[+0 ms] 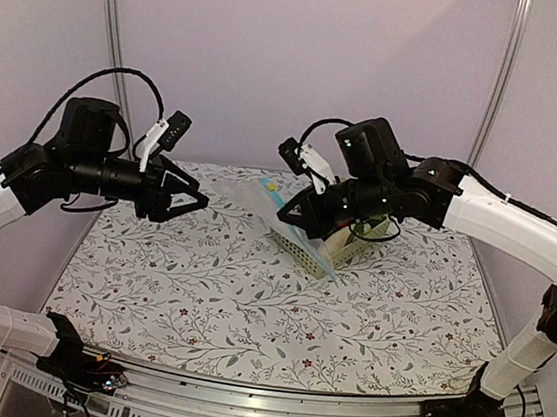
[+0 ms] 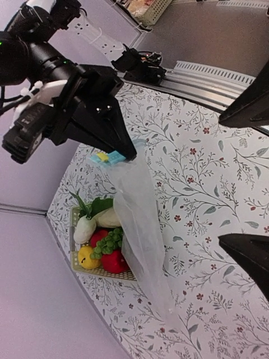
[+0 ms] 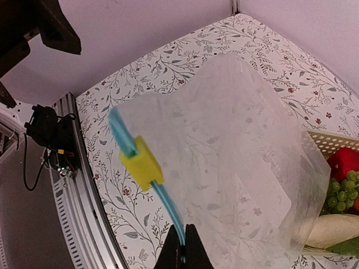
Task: Place the food in the zip-top bag and seal the zipper
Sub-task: Pass from the left arm to the right
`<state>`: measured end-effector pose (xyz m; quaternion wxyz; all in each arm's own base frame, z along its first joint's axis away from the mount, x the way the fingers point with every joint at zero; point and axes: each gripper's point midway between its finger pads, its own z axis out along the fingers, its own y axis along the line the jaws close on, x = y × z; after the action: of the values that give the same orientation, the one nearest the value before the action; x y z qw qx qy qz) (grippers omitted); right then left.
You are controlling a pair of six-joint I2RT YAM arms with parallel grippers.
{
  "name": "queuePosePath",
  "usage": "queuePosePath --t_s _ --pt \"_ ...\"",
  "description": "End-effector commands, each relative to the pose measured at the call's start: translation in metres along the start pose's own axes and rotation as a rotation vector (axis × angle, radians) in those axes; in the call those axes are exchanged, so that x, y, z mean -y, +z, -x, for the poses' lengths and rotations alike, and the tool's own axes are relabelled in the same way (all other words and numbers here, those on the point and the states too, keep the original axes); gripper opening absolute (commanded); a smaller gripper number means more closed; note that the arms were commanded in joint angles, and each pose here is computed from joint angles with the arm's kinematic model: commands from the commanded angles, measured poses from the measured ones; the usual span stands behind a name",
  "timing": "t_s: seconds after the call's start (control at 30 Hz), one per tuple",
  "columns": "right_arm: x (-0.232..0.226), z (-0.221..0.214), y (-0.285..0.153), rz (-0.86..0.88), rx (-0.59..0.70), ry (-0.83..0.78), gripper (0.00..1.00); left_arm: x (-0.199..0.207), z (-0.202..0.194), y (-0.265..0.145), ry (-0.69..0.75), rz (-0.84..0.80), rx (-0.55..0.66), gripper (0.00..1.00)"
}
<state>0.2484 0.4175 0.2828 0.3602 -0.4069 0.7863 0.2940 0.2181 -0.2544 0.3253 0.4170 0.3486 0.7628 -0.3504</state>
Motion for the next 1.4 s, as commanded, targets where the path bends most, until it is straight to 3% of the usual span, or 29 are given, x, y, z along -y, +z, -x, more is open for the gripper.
queuePosePath --t_s 0.0,0.33,0.63,1.07,1.37 --pt "-0.039 -0.005 -0.031 0.256 -0.084 0.019 0.0 0.014 0.012 0.007 0.202 -0.059 0.022 0.64" --pt "-0.051 0.016 -0.097 0.328 -0.057 -0.038 0.0 0.029 0.056 0.008 0.324 -0.092 0.039 0.67" --pt "-0.06 0.035 -0.144 0.339 0.039 -0.076 0.0 0.05 0.075 -0.004 0.3 -0.177 0.076 0.71" --pt "-0.059 -0.012 -0.075 0.44 -0.15 0.029 0.0 0.056 0.054 0.019 0.239 -0.271 -0.035 0.78" --pt "-0.047 -0.033 -0.035 0.417 -0.233 0.065 0.0 0.058 0.011 0.07 0.177 -0.396 -0.133 0.64"
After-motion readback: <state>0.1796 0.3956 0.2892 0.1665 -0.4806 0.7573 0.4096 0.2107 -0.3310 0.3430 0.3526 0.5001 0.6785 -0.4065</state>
